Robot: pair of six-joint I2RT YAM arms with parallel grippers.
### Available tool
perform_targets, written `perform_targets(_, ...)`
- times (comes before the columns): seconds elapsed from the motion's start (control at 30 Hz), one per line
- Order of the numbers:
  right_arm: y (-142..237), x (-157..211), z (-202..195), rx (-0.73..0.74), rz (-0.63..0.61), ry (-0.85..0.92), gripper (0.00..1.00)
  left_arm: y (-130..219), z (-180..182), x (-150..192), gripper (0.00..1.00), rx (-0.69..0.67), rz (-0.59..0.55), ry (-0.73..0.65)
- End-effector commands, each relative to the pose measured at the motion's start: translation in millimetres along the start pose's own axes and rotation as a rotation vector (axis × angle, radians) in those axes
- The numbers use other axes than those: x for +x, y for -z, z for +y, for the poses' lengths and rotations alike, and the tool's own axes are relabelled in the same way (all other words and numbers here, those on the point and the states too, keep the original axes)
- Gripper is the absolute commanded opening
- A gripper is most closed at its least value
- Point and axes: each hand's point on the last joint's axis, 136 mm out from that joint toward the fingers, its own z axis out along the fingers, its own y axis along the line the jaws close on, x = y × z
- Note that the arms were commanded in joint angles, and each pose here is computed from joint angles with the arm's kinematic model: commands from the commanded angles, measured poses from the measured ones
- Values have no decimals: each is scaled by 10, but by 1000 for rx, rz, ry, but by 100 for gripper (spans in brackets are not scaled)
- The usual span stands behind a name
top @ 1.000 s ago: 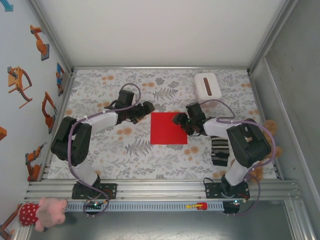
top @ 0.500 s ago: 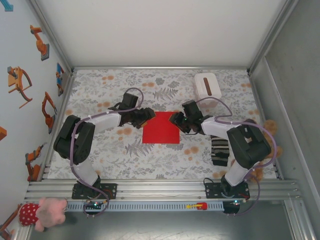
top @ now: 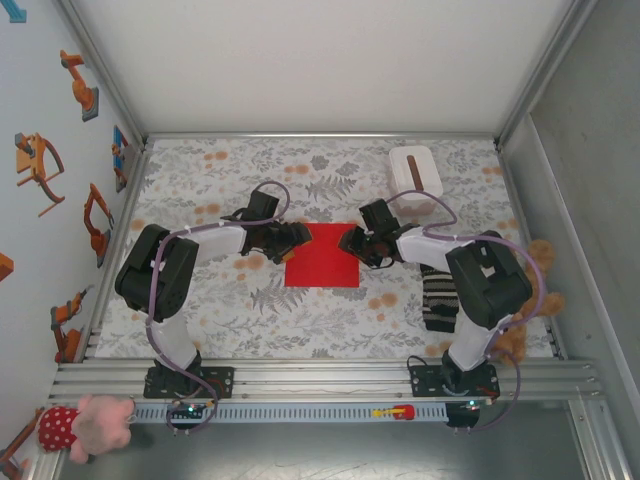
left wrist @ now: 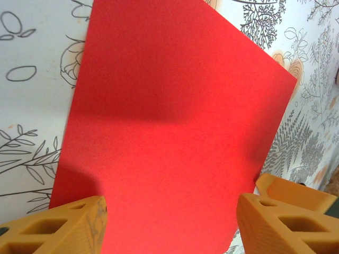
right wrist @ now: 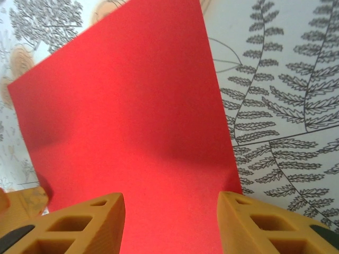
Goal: Fold a paper plane with a square sheet of paper (pick it up from the middle)
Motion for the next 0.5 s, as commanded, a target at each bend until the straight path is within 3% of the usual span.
perform_targets(0.0,-44,8,7,6,23,12,48,-32,6,50,66,-17,28,-1)
perform_targets(0.47,-179,102,-67,21,72,6,44,-111,176,114,72,-59,45,28)
